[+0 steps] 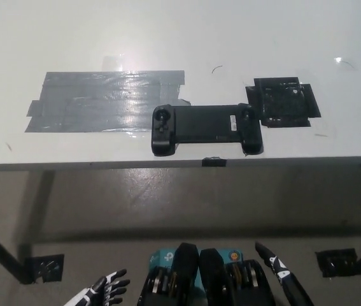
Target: A controller is being placed at the center of the desk near the left hand and the robot uses its left hand's index finger to press a button at the left area of the controller
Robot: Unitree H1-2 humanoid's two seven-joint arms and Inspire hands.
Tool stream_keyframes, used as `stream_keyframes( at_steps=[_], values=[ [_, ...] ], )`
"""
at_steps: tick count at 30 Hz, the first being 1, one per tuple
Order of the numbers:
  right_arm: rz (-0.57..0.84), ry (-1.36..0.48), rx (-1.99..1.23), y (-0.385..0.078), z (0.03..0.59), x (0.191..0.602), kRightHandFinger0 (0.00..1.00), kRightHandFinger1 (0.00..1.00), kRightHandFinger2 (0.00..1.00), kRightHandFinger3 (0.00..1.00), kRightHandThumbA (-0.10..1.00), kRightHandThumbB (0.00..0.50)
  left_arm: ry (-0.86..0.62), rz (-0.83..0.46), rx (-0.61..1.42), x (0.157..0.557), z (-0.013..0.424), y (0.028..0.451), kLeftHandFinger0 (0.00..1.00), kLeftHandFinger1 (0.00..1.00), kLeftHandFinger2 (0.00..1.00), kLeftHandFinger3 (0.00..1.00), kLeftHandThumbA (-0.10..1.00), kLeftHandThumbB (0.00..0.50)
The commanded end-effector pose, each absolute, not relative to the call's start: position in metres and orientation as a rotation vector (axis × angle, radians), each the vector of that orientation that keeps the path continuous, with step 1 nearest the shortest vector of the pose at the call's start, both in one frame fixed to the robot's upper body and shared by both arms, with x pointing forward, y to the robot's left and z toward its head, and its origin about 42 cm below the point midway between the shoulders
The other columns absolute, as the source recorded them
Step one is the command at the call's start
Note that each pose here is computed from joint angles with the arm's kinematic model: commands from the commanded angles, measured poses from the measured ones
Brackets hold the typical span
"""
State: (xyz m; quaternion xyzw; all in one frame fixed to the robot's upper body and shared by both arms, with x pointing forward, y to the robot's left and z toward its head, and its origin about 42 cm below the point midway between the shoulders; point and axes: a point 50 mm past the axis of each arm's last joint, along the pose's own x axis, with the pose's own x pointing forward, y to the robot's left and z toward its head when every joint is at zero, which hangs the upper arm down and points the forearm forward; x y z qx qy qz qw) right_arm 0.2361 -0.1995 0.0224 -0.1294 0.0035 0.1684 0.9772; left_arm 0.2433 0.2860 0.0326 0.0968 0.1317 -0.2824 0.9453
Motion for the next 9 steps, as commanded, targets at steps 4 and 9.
stream_keyframes(
  at_steps=[4,9],
  values=[
    [0.346,-0.054,-0.255,-0.1963,0.0288,0.2377,1.00,1.00,1.00,1.00,0.88,0.220,0.214,-0.572,0.264,0.2446,0.0392,0.2863,1.00,1.00,1.00,1.00,1.00,0.423],
    [0.352,-0.065,-0.259,-0.1951,0.0274,0.2387,1.00,1.00,1.00,1.00,0.88,0.210,0.211,-0.585,0.271,0.2451,0.0418,0.2862,1.00,1.00,1.00,1.00,1.00,0.434]
  ],
)
